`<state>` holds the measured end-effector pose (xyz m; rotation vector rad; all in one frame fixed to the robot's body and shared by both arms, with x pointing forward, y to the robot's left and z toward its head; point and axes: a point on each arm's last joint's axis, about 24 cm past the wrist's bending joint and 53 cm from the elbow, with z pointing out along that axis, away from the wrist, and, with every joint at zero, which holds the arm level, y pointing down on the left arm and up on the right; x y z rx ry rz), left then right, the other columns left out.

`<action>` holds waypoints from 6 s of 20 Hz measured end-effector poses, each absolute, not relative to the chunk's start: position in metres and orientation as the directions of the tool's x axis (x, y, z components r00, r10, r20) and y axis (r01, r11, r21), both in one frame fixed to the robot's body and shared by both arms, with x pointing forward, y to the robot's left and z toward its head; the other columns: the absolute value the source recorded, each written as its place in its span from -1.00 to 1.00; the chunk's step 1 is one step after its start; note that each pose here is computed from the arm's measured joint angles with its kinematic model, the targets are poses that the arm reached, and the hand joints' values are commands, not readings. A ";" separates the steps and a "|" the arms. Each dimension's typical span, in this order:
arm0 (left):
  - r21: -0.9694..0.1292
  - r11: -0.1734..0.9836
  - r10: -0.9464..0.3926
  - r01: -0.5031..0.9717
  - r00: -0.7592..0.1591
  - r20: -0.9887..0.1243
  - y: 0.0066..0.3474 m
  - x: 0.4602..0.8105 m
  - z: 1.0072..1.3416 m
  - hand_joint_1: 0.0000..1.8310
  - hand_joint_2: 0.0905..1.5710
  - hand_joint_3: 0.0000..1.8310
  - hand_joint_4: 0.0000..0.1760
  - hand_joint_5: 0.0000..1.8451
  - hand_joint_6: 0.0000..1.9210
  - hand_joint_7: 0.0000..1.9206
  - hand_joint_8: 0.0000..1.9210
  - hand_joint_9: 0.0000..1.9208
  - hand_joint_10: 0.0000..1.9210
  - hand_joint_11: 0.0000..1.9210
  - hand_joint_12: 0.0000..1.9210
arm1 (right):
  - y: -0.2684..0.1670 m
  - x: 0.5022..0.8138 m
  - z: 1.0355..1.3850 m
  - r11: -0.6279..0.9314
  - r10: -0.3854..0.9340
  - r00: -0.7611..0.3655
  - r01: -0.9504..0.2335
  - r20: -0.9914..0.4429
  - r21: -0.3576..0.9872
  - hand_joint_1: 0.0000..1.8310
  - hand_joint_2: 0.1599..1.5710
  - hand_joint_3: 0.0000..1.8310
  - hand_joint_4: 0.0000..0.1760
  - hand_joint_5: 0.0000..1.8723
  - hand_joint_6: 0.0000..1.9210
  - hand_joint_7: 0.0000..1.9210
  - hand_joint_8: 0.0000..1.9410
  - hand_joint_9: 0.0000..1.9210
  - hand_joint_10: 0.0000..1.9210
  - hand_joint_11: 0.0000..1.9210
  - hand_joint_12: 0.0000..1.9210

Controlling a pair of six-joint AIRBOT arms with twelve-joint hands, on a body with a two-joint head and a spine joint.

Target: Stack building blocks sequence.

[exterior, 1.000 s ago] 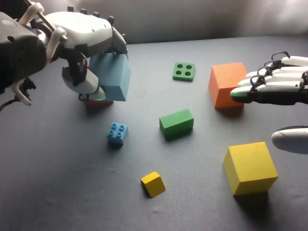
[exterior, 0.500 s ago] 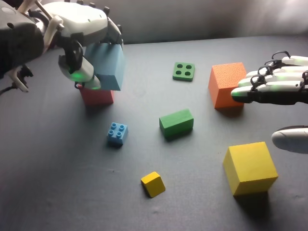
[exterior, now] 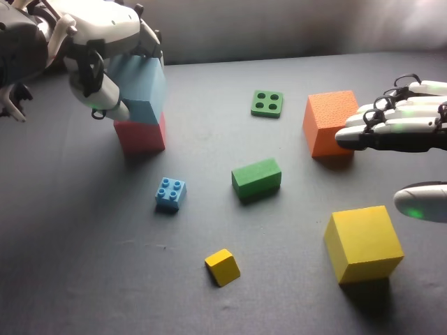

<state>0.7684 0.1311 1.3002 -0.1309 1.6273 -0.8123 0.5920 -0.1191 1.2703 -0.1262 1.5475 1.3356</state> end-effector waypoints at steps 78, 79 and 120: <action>-0.498 0.863 -0.460 0.084 -0.277 -0.844 0.267 0.688 1.204 -0.54 -0.02 -1.00 -1.00 -0.89 -1.00 -0.83 -1.00 -0.84 -1.00 -1.00 -0.62 | -0.053 0.594 1.186 0.403 0.537 -0.705 -0.269 -0.464 0.875 0.40 0.07 -0.99 -1.00 -0.97 -1.00 -0.99 -1.00 -0.98 -1.00 -1.00 -0.46; -0.501 0.861 -0.459 0.092 -0.286 -0.841 0.264 0.684 1.202 -0.54 -0.02 -1.00 -1.00 -0.89 -1.00 -0.83 -1.00 -0.84 -1.00 -1.00 -0.62 | -0.052 0.595 1.185 0.402 0.538 -0.704 -0.270 -0.465 0.875 0.40 0.07 -0.99 -1.00 -0.97 -1.00 -0.99 -1.00 -0.98 -1.00 -1.00 -0.46; -0.364 0.403 -0.138 0.840 -0.338 -0.931 0.054 0.519 1.239 -0.56 0.22 -1.00 -1.00 -0.86 -0.99 -0.78 -0.99 -0.76 -0.99 -1.00 -0.42 | -0.091 0.673 1.288 0.451 0.630 -0.550 -0.314 -0.548 0.835 0.49 0.38 -1.00 -1.00 -0.08 0.17 0.05 -0.08 -0.12 0.34 -0.45 0.32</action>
